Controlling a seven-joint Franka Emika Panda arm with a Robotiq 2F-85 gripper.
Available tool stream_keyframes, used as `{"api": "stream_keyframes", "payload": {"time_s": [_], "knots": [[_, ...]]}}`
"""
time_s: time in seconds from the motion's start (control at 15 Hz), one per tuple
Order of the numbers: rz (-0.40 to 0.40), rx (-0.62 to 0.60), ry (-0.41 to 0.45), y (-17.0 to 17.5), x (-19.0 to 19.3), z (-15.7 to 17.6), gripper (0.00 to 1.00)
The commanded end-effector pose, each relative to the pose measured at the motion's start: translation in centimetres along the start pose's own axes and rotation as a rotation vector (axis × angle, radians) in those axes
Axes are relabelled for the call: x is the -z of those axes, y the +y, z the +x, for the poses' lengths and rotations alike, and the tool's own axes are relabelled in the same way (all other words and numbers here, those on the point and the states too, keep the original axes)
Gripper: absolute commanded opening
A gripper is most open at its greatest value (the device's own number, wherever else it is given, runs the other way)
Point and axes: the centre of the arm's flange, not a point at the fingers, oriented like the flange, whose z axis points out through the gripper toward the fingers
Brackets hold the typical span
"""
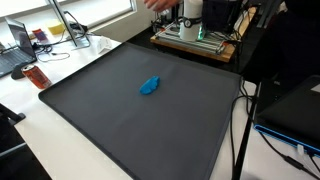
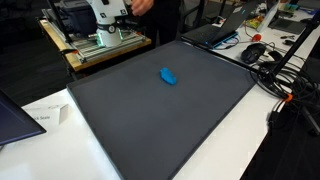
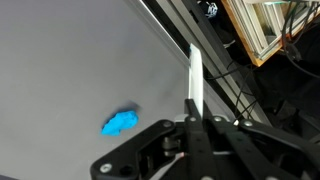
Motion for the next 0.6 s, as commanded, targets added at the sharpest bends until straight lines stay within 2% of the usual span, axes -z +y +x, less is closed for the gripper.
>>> {"api": "stream_keyframes", "payload": {"time_s": [0.0, 0.2, 0.33, 0.53], "knots": [[0.007, -0.010, 0.022, 0.7, 0.9, 0.2, 0.01], [-0.031, -0.061, 0.013, 0.3, 1.8, 0.1, 0.01], [-0.071, -0.102, -0.008, 1.1, 1.6, 3.7, 0.01], [-0.191, -0.229, -0.045, -1.8, -0.6, 9.4, 0.01]]}}
